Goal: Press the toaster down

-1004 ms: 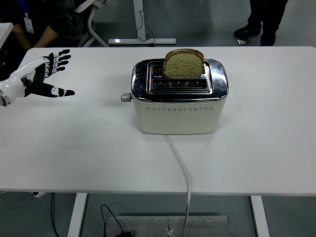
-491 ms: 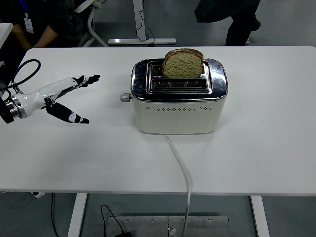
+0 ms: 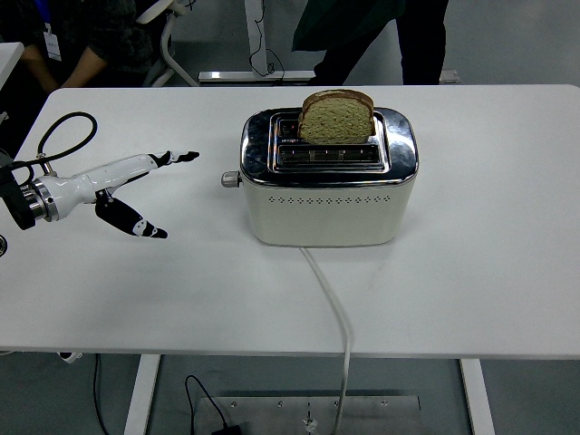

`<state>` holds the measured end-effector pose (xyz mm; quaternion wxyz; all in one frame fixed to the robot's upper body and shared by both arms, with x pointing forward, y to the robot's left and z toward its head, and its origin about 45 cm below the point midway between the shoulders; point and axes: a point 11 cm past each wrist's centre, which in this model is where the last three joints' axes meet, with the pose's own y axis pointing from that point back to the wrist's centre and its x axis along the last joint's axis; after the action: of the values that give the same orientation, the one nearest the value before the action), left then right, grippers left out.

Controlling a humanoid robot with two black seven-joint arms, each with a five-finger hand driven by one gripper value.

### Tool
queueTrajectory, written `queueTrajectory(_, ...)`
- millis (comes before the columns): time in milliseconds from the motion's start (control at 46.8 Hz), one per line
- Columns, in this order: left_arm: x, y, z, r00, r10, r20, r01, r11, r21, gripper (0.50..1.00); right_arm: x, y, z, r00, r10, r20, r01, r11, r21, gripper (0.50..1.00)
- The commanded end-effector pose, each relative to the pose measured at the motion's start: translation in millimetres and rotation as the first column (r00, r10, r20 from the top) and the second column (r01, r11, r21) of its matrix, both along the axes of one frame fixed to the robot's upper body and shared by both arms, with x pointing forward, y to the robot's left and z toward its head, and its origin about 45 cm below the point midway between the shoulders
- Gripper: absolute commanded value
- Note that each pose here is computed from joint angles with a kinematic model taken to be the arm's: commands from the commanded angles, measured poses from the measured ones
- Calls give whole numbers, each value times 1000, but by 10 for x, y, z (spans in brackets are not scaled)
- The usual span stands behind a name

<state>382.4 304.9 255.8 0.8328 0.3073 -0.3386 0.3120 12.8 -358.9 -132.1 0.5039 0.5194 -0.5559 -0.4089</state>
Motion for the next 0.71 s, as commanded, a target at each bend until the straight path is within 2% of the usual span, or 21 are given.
queueTrajectory(0,-8,-27,-29,1000,-6,-4,6,1000,2,1000,0,-1,0,1000,-1,0,1,1000,0,998)
queueTrajectory(321,-42,-219,-153,999,-43,-28,43,999,-17,1000,0,-1,0,1000,1,0,-1,1000,0,998)
queueTrajectory(684,-47,-282,-183,998,-55,-33,54,998,-25,1000,0,-1,0,1000,1,0,-1,1000,0,998)
